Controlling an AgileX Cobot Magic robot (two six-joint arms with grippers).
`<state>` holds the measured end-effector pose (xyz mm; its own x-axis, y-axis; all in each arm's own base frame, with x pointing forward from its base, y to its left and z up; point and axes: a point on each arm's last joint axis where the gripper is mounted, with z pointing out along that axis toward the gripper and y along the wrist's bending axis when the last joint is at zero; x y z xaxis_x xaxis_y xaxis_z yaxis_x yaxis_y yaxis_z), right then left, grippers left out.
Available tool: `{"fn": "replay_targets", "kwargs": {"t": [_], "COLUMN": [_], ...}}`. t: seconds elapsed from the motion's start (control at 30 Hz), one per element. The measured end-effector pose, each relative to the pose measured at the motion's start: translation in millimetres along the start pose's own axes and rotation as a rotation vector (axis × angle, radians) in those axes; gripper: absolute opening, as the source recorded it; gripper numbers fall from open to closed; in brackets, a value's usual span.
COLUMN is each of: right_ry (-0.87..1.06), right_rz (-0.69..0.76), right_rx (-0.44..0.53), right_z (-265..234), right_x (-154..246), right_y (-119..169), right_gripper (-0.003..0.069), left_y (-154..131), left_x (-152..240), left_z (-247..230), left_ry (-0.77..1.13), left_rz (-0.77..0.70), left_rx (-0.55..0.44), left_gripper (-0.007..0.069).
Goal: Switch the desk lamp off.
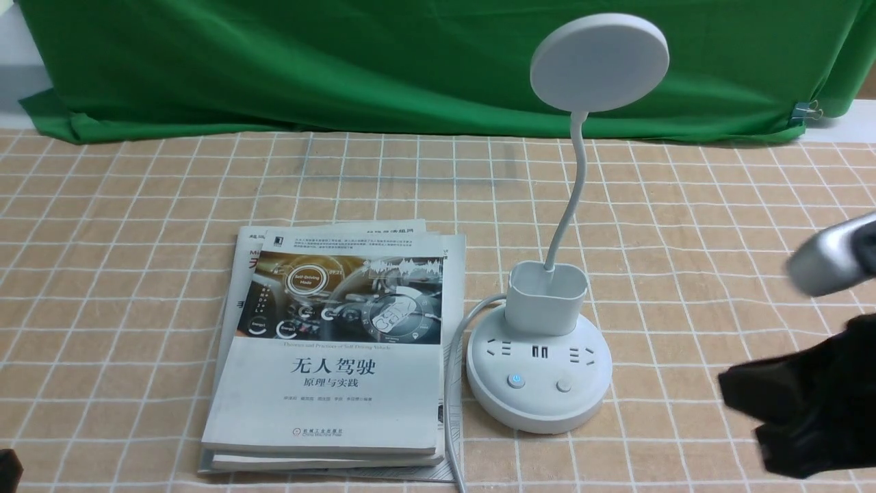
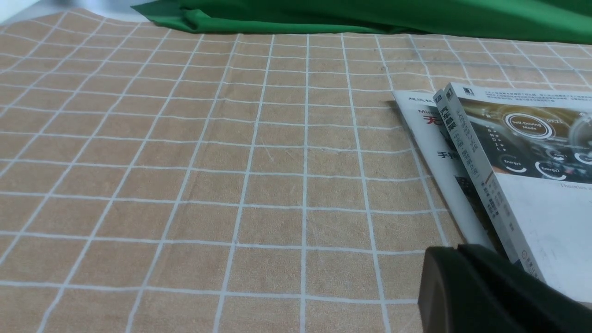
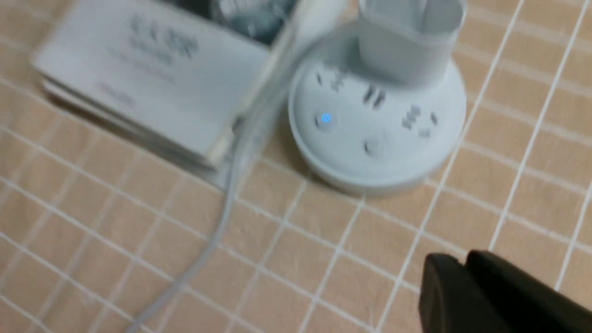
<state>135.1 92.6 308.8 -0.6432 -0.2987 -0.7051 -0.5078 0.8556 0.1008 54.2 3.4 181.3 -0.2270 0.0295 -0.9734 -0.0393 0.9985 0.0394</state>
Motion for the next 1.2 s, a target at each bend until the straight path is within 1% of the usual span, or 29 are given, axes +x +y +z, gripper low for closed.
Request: {"fn": "replay_targets", "kwargs": {"t": [0.1,0.17,0.23,0.33,0.37,0.47,0.5,0.57,0.6,0.63,0.73,0.77,0.8,0.83,0.97,1.2], "right_ry": [-0.047,-0.074,-0.119,-0.209,-0.224,-0.32,-0.339,-0.392,-0.396,-0.433,-0.523,-0.523,-0.58,-0.597,-0.643,-0.636], "right_rz": [-0.008,-0.028,-0.045,-0.014,-0.012,0.049,0.057,0.073,0.073,0.077,0.083,0.084,0.077,0.074,0.065,0.067], "right_rx": [-0.001,0.014,0.042,0.126,0.134,0.247,0.266,0.334,0.334,0.371,0.414,0.415,0.426,0.43,0.434,0.434], "right_z": [-10.3,-13.9,-17.2,-17.8,-19.7,-17.3,-16.4,-14.5,-14.1,-12.7,-8.0,-6.2,-2.9,-0.1,1.4,1.0], "right_x": [0.9,3.1,8.4,29.1,28.6,65.1,74.7,99.5,101.5,114.4,134.9,137.4,145.7,150.3,157.6,160.5], "right_y": [0.0,-1.7,-5.9,-21.7,-22.6,-38.6,-40.3,-45.0,-44.8,-46.3,-47.0,-47.2,-47.0,-47.1,-46.0,-45.3], "right_gripper": [0.0027,0.0024,0.0024,0.0024,0.0024,0.0024,0.0024,0.0024,0.0024,0.0024,0.0026,0.0026,0.0026,0.0026,0.0026,0.0031], "left_y": [0.0,0.0,0.0,0.0,0.0,0.0,0.0,0.0,0.0,0.0,0.0,0.0,0.0,0.0,0.0,0.0], "left_x": [0.0,0.0,0.0,0.0,0.0,0.0,0.0,0.0,0.0,0.0,0.0,0.0,0.0,0.0,0.0,0.0], "left_z": [0.0,0.0,0.0,0.0,0.0,0.0,0.0,0.0,0.0,0.0,0.0,0.0,0.0,0.0,0.0,0.0], "left_ry": [0.0,0.0,0.0,0.0,0.0,0.0,0.0,0.0,0.0,0.0,0.0,0.0,0.0,0.0,0.0,0.0], "left_rz": [0.0,0.0,0.0,0.0,0.0,0.0,0.0,0.0,0.0,0.0,0.0,0.0,0.0,0.0,0.0,0.0], "left_rx": [0.0,0.0,0.0,0.0,0.0,0.0,0.0,0.0,0.0,0.0,0.0,0.0,0.0,0.0,0.0,0.0], "left_gripper": [0.0004,0.0004,0.0004,0.0004,0.0004,0.0004,0.0004,0.0004,0.0004,0.0004,0.0004,0.0004,0.0004,0.0004,0.0004,0.0004]}}
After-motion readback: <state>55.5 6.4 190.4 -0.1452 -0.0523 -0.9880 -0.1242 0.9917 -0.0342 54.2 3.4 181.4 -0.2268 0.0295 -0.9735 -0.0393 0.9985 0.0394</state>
